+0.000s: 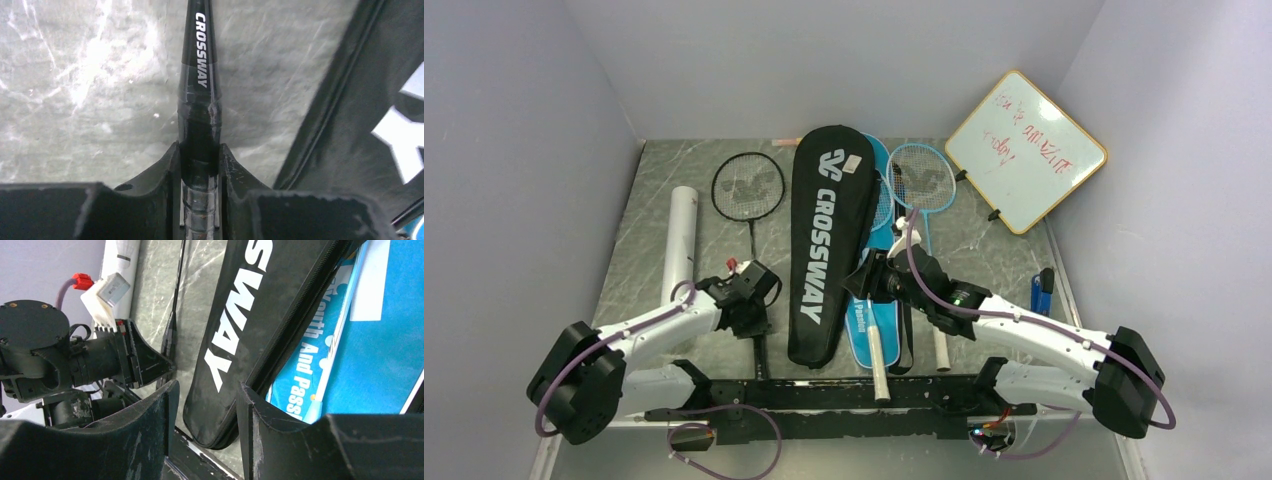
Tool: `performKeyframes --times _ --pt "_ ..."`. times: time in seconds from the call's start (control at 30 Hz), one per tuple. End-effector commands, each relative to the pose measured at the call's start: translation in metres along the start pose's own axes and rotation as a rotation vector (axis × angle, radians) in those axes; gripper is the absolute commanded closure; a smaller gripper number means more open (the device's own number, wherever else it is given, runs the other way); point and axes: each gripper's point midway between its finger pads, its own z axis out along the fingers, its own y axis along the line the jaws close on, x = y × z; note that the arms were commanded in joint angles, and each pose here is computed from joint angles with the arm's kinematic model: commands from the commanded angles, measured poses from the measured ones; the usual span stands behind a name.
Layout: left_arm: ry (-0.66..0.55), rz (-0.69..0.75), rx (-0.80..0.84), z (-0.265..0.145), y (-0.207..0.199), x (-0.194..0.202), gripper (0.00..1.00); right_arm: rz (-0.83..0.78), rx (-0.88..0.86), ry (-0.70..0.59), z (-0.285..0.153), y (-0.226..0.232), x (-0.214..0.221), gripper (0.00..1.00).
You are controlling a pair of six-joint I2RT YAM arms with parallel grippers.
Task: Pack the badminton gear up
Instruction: Pick up the racket from the center of the board, then place the racket in the racket bag.
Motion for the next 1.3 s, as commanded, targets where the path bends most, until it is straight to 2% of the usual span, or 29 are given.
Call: performKeyframes --times 0.0,0.1,0.2,0.27,0.37,0.53,0.73,0.97,1.1,1.27 --pt "-0.065 -0.035 0.000 0.009 -0.005 -0.012 0.92 0.018 -0.033 -0.045 -0.001 0.007 -0.010 0.51" --pt "-0.158 -0.034 -0.063 -0.014 0.000 -0.040 0.95 0.015 -0.033 -0.047 -0.002 0.008 -0.011 0.51" --pt "-0.287 -0.040 -0.039 -0.053 -0.007 -0.075 0.95 0.010 -0.021 -0.052 -0.003 0.006 -0.013 0.51" --pt "-0.375 -0.053 0.016 -0.087 -0.016 -0.098 0.95 0.009 -0.015 -0.057 -0.005 0.005 -0.014 0.51" --pt "-0.444 -0.055 0.105 -0.124 -0.029 -0.116 0.95 0.010 -0.009 -0.069 -0.008 0.003 -0.016 0.51" --pt "-0.453 -0.006 0.347 -0.155 -0.071 -0.121 0.95 -0.008 0.024 -0.088 -0.014 0.000 -0.024 0.51" --pt "-0.367 0.055 0.586 -0.140 -0.126 -0.101 0.95 -0.059 0.156 -0.150 -0.030 -0.020 -0.050 0.52" --pt "-0.276 0.172 0.634 -0.109 -0.190 -0.043 0.95 -0.068 0.355 -0.200 -0.058 -0.072 -0.073 0.52" --pt "-0.240 0.179 0.668 -0.103 -0.221 -0.014 0.95 -0.048 0.365 -0.188 -0.067 -0.084 -0.068 0.51" --pt "-0.231 0.155 0.639 -0.083 -0.242 0.004 0.95 -0.004 0.296 -0.093 -0.061 -0.085 -0.037 0.51"
